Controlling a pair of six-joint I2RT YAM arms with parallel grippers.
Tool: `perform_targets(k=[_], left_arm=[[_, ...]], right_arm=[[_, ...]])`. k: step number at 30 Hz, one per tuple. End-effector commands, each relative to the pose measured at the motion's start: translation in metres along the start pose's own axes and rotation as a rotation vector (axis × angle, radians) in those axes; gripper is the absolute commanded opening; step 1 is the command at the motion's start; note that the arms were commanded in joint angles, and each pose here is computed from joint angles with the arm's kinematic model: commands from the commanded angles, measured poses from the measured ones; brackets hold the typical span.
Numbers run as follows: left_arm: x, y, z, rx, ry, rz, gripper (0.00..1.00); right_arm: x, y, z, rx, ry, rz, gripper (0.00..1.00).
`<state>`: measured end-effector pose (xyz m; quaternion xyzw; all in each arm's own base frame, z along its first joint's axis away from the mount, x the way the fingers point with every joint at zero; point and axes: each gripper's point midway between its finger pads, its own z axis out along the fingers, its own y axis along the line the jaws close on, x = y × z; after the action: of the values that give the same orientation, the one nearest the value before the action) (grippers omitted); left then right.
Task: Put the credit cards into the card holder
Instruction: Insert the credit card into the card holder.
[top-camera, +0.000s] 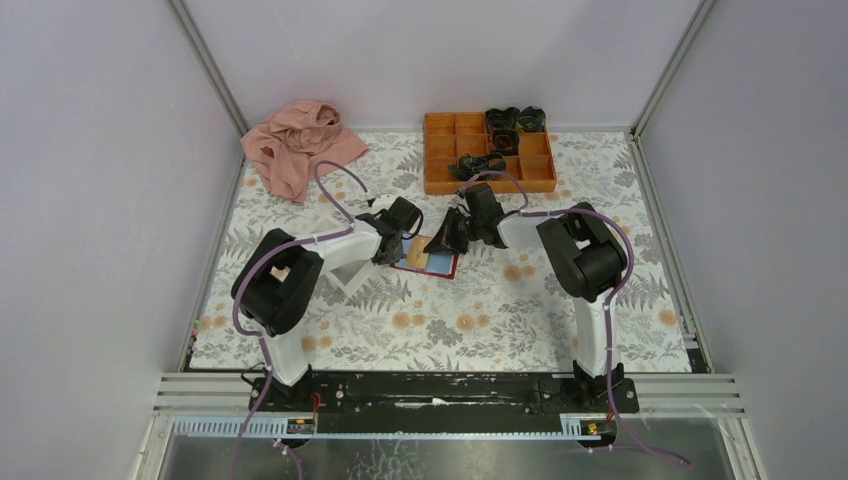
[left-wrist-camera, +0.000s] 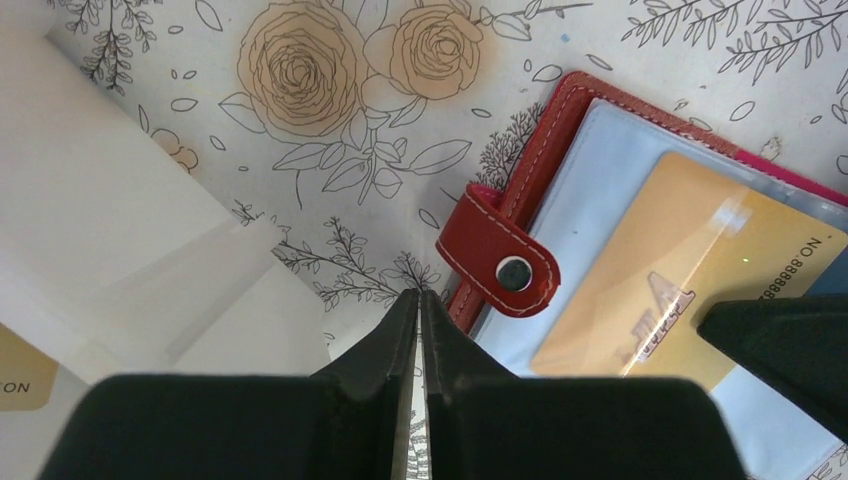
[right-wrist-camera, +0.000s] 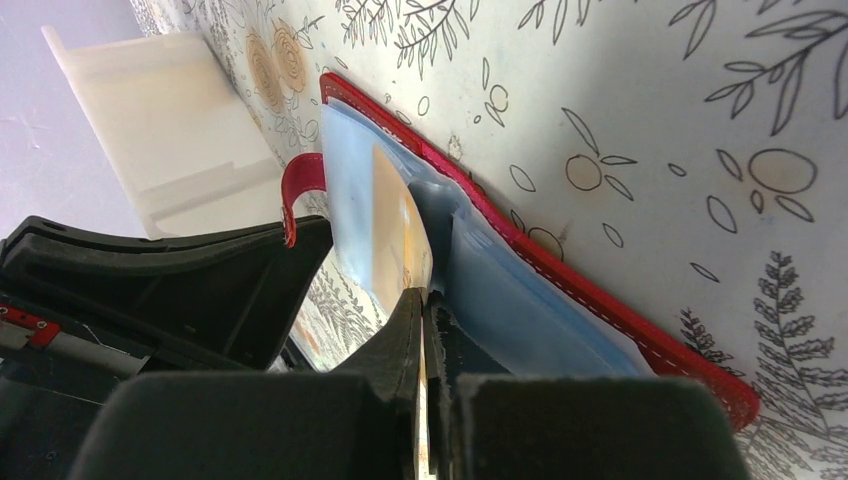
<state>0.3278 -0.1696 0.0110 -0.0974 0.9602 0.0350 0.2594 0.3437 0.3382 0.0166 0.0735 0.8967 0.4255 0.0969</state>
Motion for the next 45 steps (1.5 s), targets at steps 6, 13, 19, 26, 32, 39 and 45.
perform_targets(k=[6, 13, 19, 26, 32, 39, 45], left_arm=[[0.013, 0.000, 0.015, -0.008, 0.031, 0.033, 0.02], [0.017, -0.001, 0.014, 0.007, 0.040, 0.030, 0.00], [0.017, -0.003, 0.012, 0.028, 0.042, 0.021, 0.00], [0.023, -0.012, 0.008, 0.087, 0.053, 0.011, 0.00], [0.032, -0.024, -0.001, 0.165, 0.057, 0.021, 0.00], [0.042, -0.041, -0.009, 0.249, 0.060, 0.046, 0.00], [0.040, -0.045, -0.010, 0.254, 0.054, 0.060, 0.00]], right_arm=[[0.013, -0.031, 0.012, 0.153, 0.040, -0.033, 0.16], [0.008, -0.022, 0.007, 0.196, 0.008, -0.097, 0.44], [0.005, -0.017, 0.001, 0.211, -0.004, -0.106, 0.46], [0.011, -0.017, 0.008, 0.238, 0.018, -0.115, 0.46], [0.012, -0.012, 0.012, 0.261, 0.023, -0.135, 0.46], [0.017, -0.014, 0.013, 0.282, 0.034, -0.144, 0.46], [0.021, -0.011, 0.015, 0.293, 0.056, -0.172, 0.46]])
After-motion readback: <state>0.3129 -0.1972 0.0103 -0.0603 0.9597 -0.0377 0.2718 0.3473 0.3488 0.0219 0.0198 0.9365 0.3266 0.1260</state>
